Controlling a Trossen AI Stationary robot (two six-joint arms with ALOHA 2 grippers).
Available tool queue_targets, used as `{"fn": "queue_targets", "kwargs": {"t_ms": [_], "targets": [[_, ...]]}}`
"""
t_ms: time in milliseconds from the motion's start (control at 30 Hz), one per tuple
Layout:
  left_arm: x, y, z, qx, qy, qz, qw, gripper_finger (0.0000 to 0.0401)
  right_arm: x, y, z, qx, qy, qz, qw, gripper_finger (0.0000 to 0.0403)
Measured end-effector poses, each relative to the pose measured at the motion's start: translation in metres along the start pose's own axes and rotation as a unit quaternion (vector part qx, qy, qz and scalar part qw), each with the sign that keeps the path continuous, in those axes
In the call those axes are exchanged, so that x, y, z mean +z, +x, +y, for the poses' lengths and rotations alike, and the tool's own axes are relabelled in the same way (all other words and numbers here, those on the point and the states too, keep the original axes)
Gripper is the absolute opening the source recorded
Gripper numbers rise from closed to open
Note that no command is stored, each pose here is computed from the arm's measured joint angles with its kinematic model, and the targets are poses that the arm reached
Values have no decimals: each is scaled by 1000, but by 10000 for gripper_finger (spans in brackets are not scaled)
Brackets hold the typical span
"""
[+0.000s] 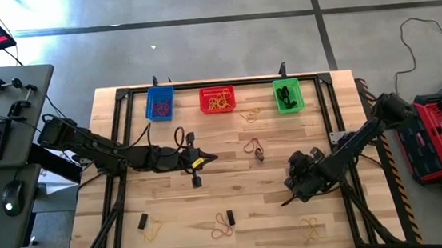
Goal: Sort rubber bands into baskets
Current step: Put the black rubberband into the green bin
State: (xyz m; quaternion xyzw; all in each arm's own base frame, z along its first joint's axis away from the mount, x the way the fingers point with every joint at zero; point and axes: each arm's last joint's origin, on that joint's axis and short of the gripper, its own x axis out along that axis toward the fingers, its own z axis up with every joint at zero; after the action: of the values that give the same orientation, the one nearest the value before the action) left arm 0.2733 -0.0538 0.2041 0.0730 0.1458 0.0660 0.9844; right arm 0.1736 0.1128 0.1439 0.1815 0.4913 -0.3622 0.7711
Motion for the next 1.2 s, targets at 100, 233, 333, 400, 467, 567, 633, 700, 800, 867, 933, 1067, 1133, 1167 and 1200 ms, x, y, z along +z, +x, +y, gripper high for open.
{"fn": "queue_targets", "kwargs": {"t_ms": [100,233,333,400,467,567,633,700,800,867,933,1067,1133,1167,1200], "targets": [[0,0,0,0,1,2,1000,0,-3,4,1,-11,-3,11,1000,152],[-1,0,0,0,1,3,1000,0,-3,5,1,-13,-4,19,1000,146],[-1,0,0,0,1,3,1000,0,-4,5,1,-13,-8,23,1000,131],[-1,0,0,0,1,3,1000,0,-4,5,1,-13,-11,23,1000,115],[-1,0,0,0,1,4,1000,0,-4,5,1,-11,-24,26,999,94],[-1,0,0,0,2,6,1000,0,-4,5,1,-10,-44,34,998,51],[-1,0,0,0,2,7,1000,0,-4,5,1,-9,-58,36,998,19],[-1,0,0,0,2,6,1000,0,-4,5,1,-9,-73,33,997,7],[-1,0,0,0,-1,6,1000,0,-2,3,2,-13,-87,7,996,12],[-1,0,0,0,-9,5,1000,0,2,0,4,-15,-98,-27,995,7],[0,0,0,0,-10,3,1000,0,8,-5,5,-31,-110,-62,991,2],[0,0,0,0,-9,3,1000,0,26,-15,0,-98,-109,-129,981,2],[0,0,0,0,-9,3,1000,0,38,-20,-5,-135,-94,-146,976,1],[0,0,0,0,-9,3,1000,0,45,-22,-8,-153,-84,-148,974,1],[0,0,0,0,-9,3,1000,0,52,-23,-12,-169,-71,-144,972,1]]}}
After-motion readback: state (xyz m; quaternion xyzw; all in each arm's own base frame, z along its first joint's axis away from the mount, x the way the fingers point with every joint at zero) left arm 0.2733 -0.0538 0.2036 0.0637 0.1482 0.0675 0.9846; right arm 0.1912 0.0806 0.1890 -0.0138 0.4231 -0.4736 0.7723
